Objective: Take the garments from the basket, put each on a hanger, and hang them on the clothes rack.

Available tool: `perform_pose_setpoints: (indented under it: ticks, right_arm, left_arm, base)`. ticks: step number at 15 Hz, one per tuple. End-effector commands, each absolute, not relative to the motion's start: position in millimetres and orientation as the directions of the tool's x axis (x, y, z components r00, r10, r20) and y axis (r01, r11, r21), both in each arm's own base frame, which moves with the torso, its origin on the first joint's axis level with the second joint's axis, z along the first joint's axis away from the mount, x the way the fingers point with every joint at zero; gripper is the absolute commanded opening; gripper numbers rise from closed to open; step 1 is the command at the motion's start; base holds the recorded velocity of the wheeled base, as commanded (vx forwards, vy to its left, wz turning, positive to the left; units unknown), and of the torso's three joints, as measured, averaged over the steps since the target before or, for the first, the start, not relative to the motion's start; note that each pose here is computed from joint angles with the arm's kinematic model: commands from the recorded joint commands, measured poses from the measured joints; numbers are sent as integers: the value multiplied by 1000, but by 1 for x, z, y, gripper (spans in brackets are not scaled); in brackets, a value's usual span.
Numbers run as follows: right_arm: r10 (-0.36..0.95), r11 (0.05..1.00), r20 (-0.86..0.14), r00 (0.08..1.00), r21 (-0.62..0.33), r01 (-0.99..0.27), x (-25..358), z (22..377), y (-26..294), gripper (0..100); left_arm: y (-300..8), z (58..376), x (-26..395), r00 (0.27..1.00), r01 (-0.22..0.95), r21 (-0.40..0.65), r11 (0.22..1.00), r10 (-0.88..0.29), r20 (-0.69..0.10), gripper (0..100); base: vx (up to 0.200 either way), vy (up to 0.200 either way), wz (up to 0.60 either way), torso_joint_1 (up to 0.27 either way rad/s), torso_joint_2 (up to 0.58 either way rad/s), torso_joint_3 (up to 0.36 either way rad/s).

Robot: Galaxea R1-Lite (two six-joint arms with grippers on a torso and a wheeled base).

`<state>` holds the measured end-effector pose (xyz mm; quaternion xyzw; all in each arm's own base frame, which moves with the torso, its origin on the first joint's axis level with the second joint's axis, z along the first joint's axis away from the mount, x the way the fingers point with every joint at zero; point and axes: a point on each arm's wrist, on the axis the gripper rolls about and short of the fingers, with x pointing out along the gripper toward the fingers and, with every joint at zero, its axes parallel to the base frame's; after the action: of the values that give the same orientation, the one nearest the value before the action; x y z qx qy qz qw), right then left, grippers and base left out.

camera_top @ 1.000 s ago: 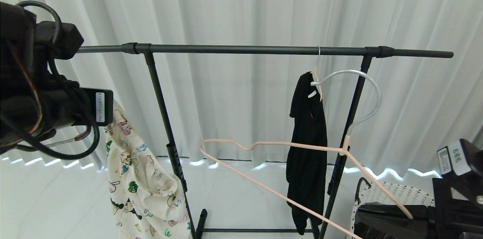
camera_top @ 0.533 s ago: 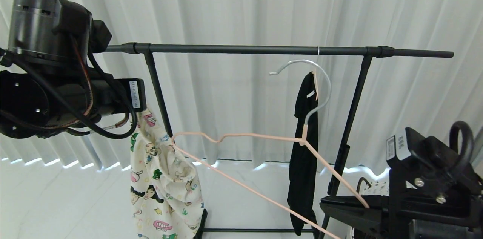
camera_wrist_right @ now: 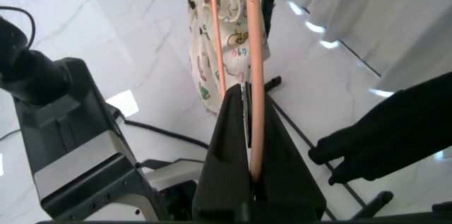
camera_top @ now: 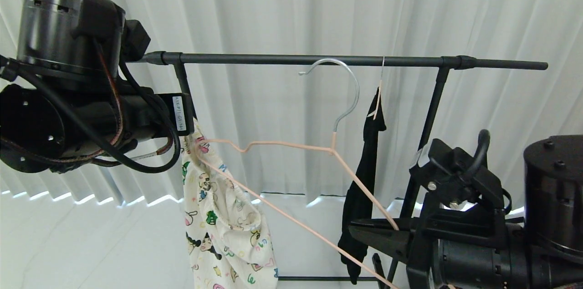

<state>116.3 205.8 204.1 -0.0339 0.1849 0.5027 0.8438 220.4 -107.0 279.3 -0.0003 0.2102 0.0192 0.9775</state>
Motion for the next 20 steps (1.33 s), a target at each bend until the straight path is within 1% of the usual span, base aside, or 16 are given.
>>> perform_pose_setpoints:
  ticks: [1, 2, 3, 5, 6, 7, 10, 13, 15, 17, 20]
  right_arm:
    - [832, 494, -358, 424, 130, -860, 119, 202, 211, 0]
    - [830, 496, -361, 424, 131, -859, 120, 201, 213, 0]
    - [820, 516, -361, 445, 128, -847, 123, 200, 216, 0]
    - [792, 572, -347, 503, 133, -809, 129, 198, 225, 0]
    - [784, 597, -317, 534, 146, -789, 133, 198, 231, 0]
    - [782, 603, -304, 544, 151, -783, 136, 196, 236, 0]
    - [802, 577, -298, 518, 160, -801, 130, 196, 248, 0]
    - [767, 628, -297, 569, 163, -761, 137, 193, 262, 0]
    - [751, 650, -291, 593, 163, -743, 141, 193, 270, 0]
    - [747, 656, -280, 603, 165, -736, 147, 191, 280, 0]
    - [757, 644, -276, 592, 167, -747, 148, 190, 295, 0]
  left_arm:
    - [-110, 280, 219, 912, -27, 3, 1000, 26, -409, 0]
    - [-110, 280, 218, 912, -26, 0, 1000, 24, -409, 0]
    - [-111, 280, 218, 913, -25, -6, 1000, 20, -408, 0]
    - [-111, 280, 218, 913, -25, -6, 1000, 20, -408, 0]
    - [-111, 280, 218, 913, -26, -6, 1000, 21, -407, 0]
    - [-112, 281, 219, 916, -29, -10, 1000, 23, -400, 0]
    - [-114, 279, 221, 918, -63, -16, 998, 52, -394, 0]
    - [-121, 279, 217, 920, -43, -25, 999, 30, -391, 0]
    - [-124, 279, 216, 923, -59, -17, 998, 48, -383, 0]
    - [-132, 281, 210, 926, -33, -56, 998, 9, -376, 0]
    - [-151, 288, 198, 930, 39, -119, 992, -80, -358, 0]
  base:
    - [0, 0, 0, 0, 0, 0]
    - [0, 0, 0, 0, 0, 0]
    - [0, 0, 0, 0, 0, 0]
    - [0, 0, 0, 0, 0, 0]
    - [0, 0, 0, 0, 0, 0]
    - [0, 0, 0, 0, 0, 0]
    - [0, 0, 0, 0, 0, 0]
    - [0, 0, 0, 0, 0, 0]
    - [0, 0, 0, 0, 0, 0]
    - [0, 0, 0, 0, 0, 0]
    - [0, 0, 0, 0, 0, 0]
